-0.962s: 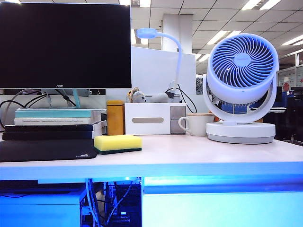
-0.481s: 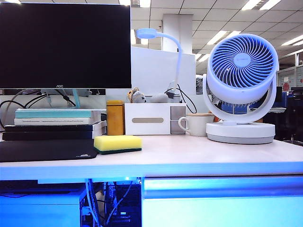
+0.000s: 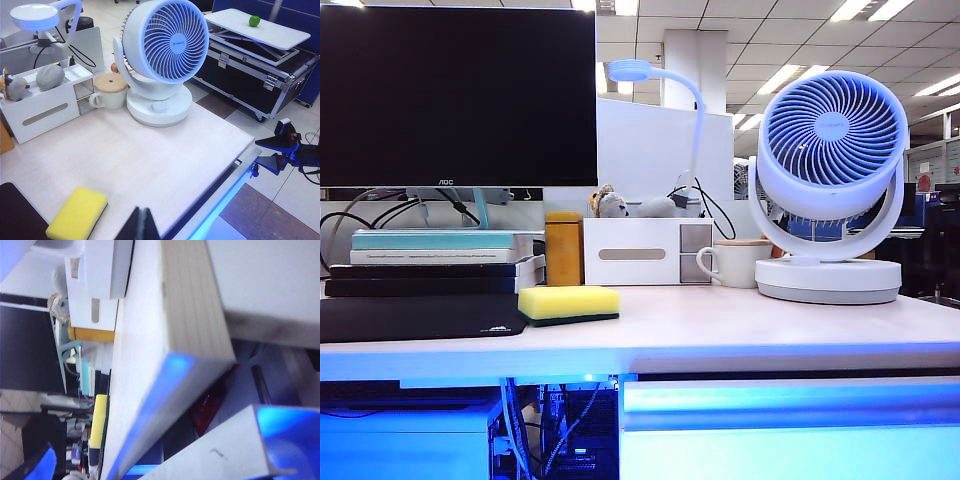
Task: Open the drawer, place the cleaning sponge inside, then close the drawer.
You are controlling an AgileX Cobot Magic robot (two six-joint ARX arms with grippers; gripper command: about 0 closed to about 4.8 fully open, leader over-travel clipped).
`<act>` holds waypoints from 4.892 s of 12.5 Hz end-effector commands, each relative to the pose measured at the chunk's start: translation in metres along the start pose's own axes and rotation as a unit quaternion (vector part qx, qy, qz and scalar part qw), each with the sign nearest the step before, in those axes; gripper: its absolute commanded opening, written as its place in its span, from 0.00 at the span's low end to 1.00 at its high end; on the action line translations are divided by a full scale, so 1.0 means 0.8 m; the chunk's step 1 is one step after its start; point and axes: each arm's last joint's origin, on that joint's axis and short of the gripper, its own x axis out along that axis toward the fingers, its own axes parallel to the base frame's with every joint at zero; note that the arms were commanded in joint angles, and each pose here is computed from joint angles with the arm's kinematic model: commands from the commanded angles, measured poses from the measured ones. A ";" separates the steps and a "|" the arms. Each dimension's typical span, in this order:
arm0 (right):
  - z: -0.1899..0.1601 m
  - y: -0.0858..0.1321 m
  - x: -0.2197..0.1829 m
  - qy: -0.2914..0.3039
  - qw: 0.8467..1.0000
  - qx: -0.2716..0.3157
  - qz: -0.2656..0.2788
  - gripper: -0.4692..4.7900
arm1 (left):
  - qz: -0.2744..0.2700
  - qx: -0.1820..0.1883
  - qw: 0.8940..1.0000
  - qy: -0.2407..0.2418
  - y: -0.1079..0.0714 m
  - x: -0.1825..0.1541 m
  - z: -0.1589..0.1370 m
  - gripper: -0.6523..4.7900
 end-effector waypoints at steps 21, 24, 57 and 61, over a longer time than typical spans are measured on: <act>0.042 0.015 -0.118 -0.256 0.964 0.065 -0.040 0.08 | -0.001 0.002 1.000 -0.001 -0.001 -0.002 0.001 0.11; 0.082 0.082 -0.099 -0.254 0.966 -0.053 -0.005 0.08 | -0.001 0.004 1.000 -0.007 -0.001 -0.002 0.003 0.11; -0.133 0.192 0.177 0.377 0.766 -0.436 -0.285 0.08 | -0.001 0.016 0.998 -0.059 0.000 -0.003 0.016 0.11; -0.130 0.179 0.187 0.354 0.769 -0.434 -0.307 0.08 | -0.001 0.017 0.998 -0.060 0.000 -0.003 0.016 0.11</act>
